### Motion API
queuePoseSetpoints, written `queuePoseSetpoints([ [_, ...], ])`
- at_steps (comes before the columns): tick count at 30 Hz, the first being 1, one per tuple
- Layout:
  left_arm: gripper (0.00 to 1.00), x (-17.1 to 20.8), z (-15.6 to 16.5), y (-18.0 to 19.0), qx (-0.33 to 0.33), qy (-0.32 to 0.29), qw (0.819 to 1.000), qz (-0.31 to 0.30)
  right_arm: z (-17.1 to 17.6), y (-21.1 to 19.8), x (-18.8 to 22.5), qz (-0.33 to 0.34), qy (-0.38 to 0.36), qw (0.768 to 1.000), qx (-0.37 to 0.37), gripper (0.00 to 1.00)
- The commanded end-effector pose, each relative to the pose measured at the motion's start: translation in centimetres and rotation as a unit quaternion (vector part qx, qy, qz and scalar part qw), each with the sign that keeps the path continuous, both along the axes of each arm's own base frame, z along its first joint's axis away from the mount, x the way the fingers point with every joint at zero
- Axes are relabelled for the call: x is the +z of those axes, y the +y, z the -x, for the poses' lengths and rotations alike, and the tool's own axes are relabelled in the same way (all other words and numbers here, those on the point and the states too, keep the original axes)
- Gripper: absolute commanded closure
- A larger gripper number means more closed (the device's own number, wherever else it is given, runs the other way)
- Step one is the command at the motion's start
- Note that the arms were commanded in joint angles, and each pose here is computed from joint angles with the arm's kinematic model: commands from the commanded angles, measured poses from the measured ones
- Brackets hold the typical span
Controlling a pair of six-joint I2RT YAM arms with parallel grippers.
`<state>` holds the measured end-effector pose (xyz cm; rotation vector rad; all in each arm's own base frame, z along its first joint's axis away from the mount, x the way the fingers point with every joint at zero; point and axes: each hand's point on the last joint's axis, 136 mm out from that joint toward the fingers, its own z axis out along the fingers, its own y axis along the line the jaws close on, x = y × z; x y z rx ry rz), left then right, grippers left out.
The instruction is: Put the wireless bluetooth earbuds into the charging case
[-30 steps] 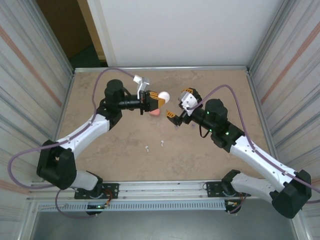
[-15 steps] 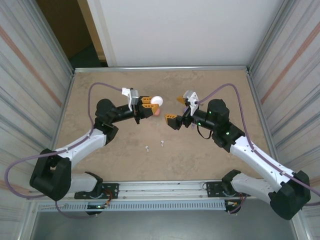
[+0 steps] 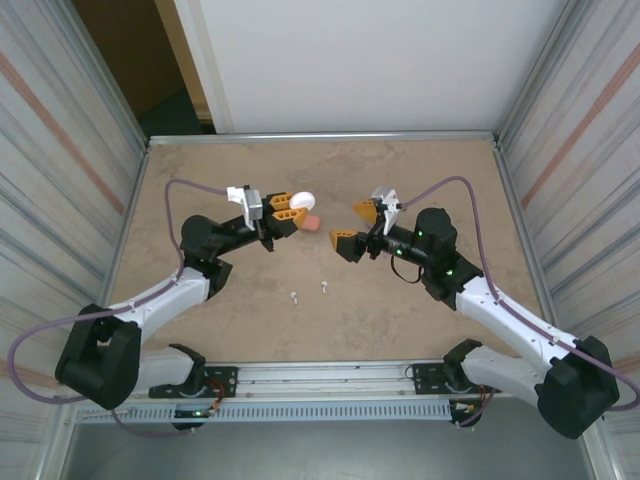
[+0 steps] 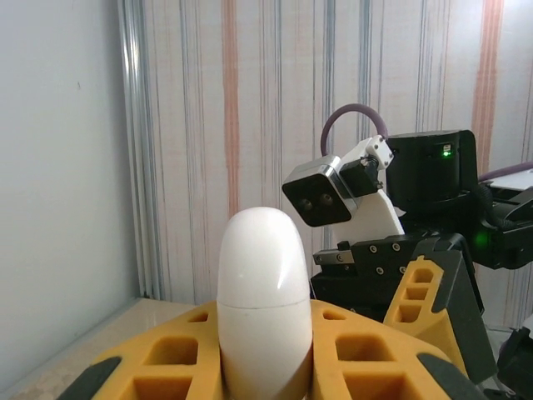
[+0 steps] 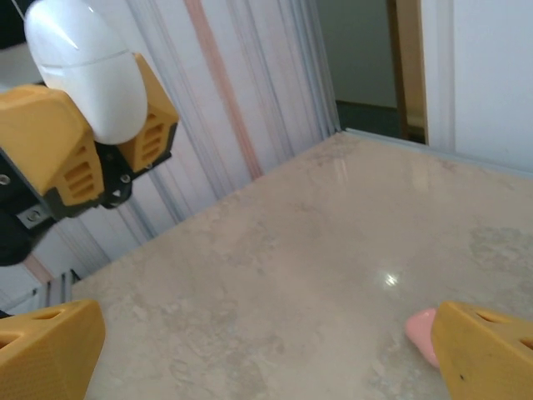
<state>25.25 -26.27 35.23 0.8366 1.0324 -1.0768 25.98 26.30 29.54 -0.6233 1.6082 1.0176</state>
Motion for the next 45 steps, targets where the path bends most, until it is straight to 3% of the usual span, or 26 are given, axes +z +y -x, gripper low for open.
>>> queuePoseSetpoints([
  [1,1.00,2.0,0.8,0.8,0.005,-0.045,0.998,0.035,0.6,0.1,1.5,-0.036,-0.011,0.999,0.017,0.01],
  [12,1.00,2.0,0.8,0.7,-0.008,-0.047,0.998,0.043,1.2,1.0,6.1,-0.077,-0.045,0.995,0.043,0.01],
  [21,1.00,1.9,0.9,0.5,-0.015,-0.045,0.998,0.042,0.8,3.5,9.3,-0.062,-0.086,0.993,0.062,0.01],
  [45,1.00,1.8,0.7,0.1,-0.029,-0.039,0.998,0.037,-2.7,4.6,9.1,-0.040,-0.068,0.996,0.031,0.01],
])
